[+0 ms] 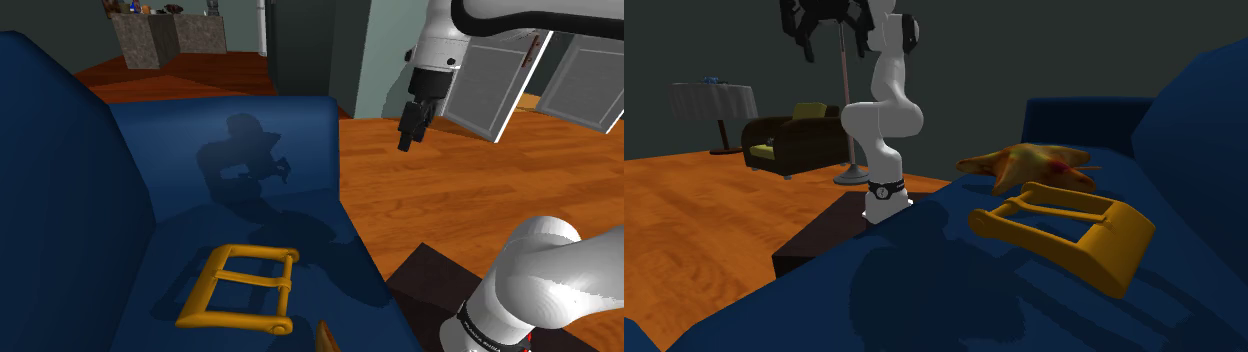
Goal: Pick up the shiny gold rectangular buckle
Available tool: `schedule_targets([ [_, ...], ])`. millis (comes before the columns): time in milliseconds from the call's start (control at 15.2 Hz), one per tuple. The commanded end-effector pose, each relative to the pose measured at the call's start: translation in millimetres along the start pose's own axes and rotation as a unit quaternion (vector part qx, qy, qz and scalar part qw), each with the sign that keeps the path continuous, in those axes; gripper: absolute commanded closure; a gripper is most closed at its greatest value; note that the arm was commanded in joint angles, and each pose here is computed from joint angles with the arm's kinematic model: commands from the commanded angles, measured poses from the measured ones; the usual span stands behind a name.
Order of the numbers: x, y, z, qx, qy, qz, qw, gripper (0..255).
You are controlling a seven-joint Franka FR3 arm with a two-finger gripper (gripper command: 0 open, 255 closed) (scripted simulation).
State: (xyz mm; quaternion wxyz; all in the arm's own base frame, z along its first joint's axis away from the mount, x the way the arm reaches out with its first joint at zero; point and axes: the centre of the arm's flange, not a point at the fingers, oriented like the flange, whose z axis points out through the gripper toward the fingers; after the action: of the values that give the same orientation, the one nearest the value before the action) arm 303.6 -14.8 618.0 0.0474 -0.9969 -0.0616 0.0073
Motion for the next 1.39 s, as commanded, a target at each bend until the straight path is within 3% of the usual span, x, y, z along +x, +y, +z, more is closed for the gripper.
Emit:
schedule_targets([
  [0, 0.0, 0.0, 0.0, 0.000, 0.000, 0.000, 1.0000, 0],
  [660, 67.4, -92.9, 68.8, -0.010, 0.000, -0.094, 0.9955, 0],
  [1320, 116.3, -195.4, 139.6, -0.019, 0.000, -0.188, 0.9820, 0],
])
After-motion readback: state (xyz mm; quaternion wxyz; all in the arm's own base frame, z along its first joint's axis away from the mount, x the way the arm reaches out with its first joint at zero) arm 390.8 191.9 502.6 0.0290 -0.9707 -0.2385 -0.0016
